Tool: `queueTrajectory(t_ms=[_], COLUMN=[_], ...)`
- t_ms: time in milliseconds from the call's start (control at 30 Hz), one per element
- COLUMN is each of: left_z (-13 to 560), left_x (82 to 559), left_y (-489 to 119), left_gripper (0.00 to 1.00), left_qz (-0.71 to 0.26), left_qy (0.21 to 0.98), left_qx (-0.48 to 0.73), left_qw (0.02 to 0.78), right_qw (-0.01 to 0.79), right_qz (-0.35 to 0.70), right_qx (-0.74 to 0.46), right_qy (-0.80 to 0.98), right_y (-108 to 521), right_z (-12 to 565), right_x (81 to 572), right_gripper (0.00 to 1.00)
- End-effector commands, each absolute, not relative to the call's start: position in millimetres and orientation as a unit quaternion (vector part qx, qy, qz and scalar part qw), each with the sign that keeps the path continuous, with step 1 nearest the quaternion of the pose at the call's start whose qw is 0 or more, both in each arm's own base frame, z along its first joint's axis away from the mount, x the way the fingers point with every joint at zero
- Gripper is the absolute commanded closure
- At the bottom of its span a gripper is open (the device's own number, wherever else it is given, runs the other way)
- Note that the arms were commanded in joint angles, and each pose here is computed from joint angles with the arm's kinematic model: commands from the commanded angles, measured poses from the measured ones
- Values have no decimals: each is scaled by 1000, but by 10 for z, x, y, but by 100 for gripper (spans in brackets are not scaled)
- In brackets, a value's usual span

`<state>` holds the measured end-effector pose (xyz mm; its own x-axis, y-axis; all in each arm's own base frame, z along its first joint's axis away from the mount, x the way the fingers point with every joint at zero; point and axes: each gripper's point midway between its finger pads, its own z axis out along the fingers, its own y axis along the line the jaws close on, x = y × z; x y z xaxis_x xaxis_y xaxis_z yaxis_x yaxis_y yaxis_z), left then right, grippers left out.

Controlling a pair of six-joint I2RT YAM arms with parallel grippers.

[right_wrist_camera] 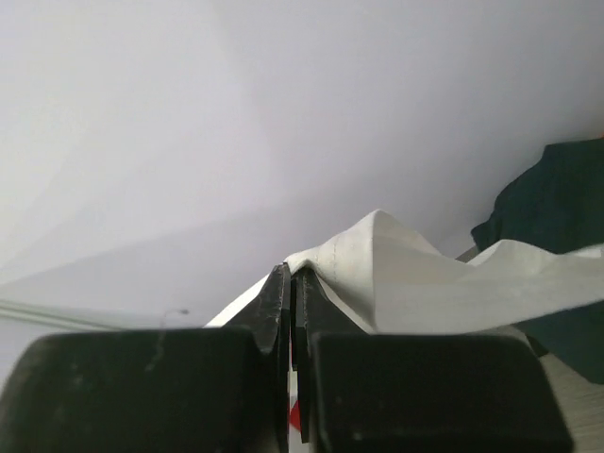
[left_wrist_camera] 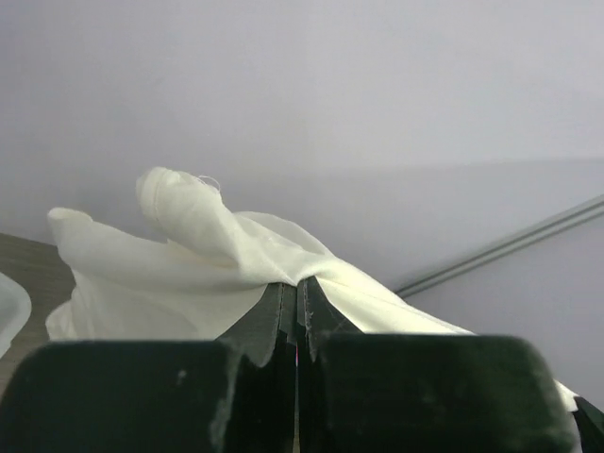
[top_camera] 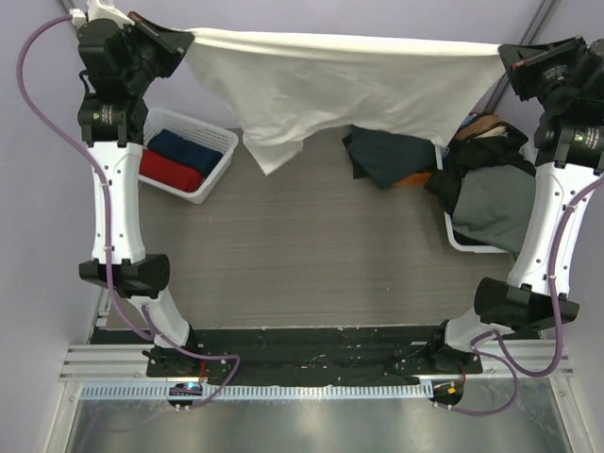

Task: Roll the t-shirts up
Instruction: Fold the T-shirt at the center of the board.

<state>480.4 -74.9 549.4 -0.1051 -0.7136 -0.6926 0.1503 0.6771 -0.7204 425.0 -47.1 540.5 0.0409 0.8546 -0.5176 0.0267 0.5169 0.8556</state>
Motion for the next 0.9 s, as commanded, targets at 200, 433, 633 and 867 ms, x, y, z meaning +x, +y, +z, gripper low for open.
queueTrajectory(t_ms=[200, 433, 633, 867], left_z=[4361, 2291, 1762, 1159], left_x=[4667, 3897, 3252, 2733], left_y=[-562, -815, -672, -502], left_gripper=[100, 100, 100, 100], left_qz=[-342, -217, -187, -136], left_qy=[707, 803, 801, 832], left_qx=[-232, -284, -323, -345], left_qw=[574, 477, 468, 413], right_qw=[526, 459, 382, 310], right_qz=[370, 283, 244, 207], right_qx=[412, 480, 502, 493], right_qy=[645, 692, 737, 787], right_y=[-485, -411, -254, -58], right_z=[3964, 2485, 1501, 699], right_x=[4114, 3419, 2911, 2320], right_gripper=[99, 99, 99, 99])
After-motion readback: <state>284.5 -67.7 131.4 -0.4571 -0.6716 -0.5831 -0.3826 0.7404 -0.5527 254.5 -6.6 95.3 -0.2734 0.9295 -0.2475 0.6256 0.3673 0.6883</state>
